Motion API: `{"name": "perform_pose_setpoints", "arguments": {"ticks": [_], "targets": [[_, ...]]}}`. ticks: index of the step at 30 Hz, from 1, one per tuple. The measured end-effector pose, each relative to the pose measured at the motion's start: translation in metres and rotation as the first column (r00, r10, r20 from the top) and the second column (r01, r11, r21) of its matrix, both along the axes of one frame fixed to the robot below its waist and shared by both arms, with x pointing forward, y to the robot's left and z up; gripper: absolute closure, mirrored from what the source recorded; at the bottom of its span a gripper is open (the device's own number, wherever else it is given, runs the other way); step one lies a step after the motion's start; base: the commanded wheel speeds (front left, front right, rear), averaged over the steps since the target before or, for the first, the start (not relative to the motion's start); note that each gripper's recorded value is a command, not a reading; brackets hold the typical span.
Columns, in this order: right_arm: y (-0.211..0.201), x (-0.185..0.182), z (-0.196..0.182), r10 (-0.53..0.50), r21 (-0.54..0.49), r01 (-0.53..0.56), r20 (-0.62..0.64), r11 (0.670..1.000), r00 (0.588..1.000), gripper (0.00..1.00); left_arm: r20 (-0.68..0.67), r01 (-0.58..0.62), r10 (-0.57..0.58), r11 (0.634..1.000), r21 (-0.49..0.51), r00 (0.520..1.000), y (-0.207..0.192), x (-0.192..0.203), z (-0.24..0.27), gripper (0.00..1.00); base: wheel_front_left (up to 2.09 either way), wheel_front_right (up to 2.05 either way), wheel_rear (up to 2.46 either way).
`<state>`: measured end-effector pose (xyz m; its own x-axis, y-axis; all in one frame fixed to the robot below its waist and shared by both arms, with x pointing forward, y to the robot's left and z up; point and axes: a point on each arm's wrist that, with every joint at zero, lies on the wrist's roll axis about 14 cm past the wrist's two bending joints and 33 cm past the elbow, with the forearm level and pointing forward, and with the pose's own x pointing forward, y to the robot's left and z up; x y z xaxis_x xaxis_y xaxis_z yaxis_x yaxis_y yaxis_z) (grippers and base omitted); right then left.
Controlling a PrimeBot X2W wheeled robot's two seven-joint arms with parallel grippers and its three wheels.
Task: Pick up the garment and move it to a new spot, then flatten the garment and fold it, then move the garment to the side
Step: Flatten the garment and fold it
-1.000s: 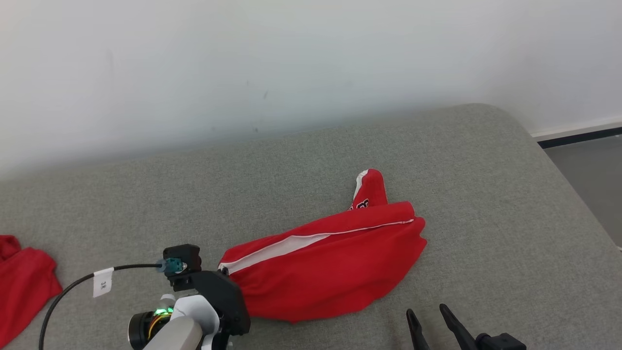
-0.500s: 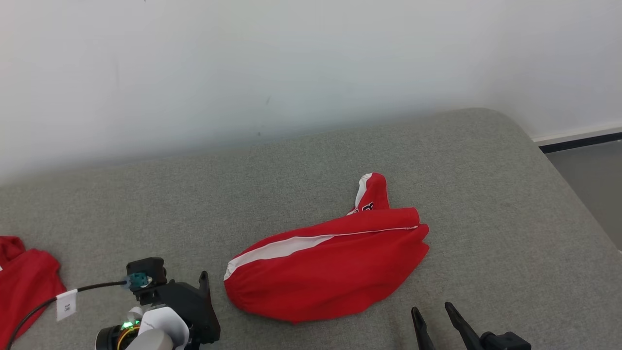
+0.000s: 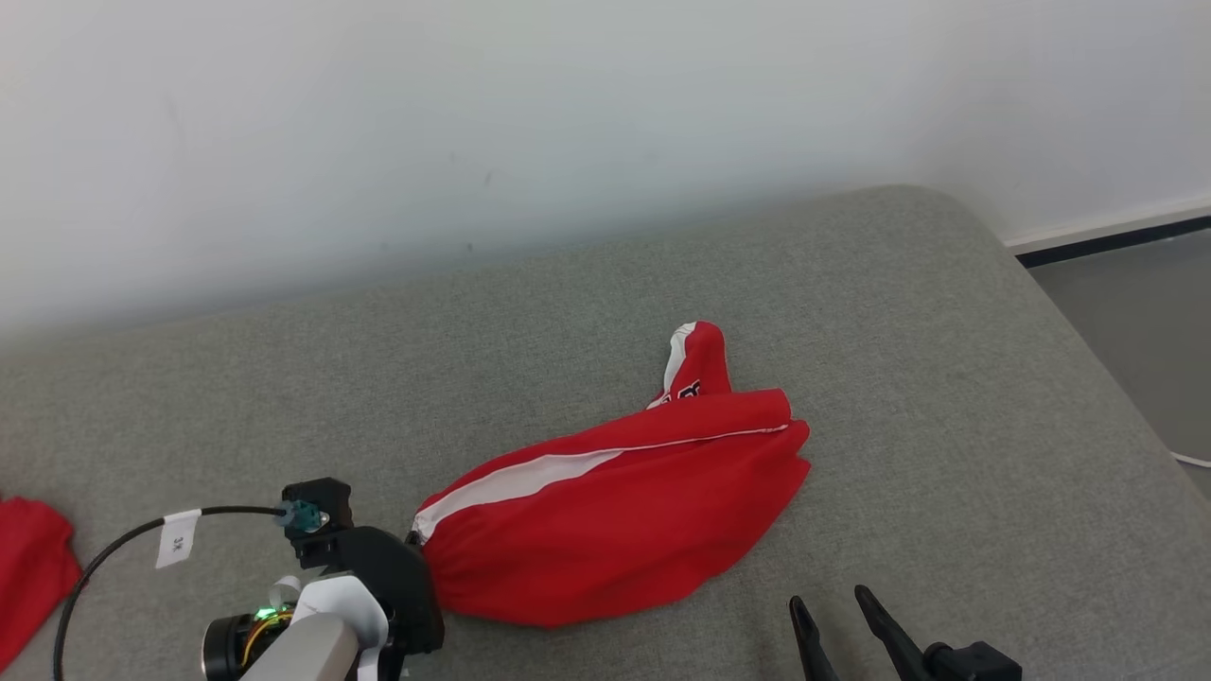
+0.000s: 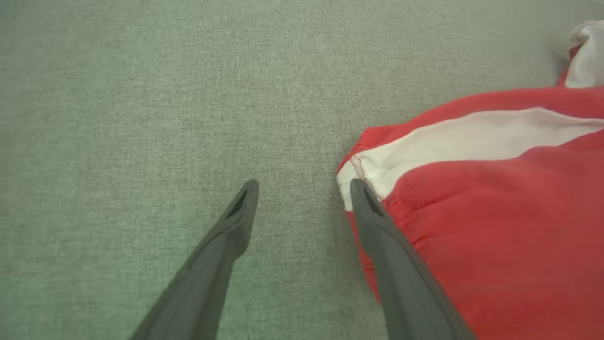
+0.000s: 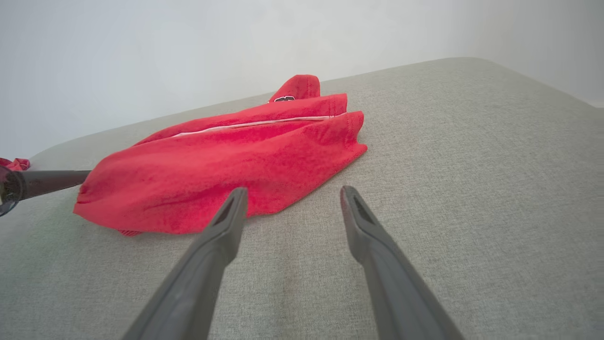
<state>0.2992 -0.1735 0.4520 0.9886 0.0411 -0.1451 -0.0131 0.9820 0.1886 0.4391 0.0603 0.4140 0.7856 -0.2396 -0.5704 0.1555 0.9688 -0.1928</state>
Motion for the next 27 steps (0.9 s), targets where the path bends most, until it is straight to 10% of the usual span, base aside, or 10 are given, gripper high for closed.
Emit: {"name": "perform_pose_setpoints", "arguments": {"ticks": [27], "targets": [[-0.007, -0.003, -0.001, -0.022, -0.006, 0.022, -0.008, 1.0, 1.0, 0.0, 0.086, 0.006, -0.003, 0.999, -0.039, 0.996, -0.017, 0.02, 0.024, 0.02, 0.0, 0.0, 0.0]]}}
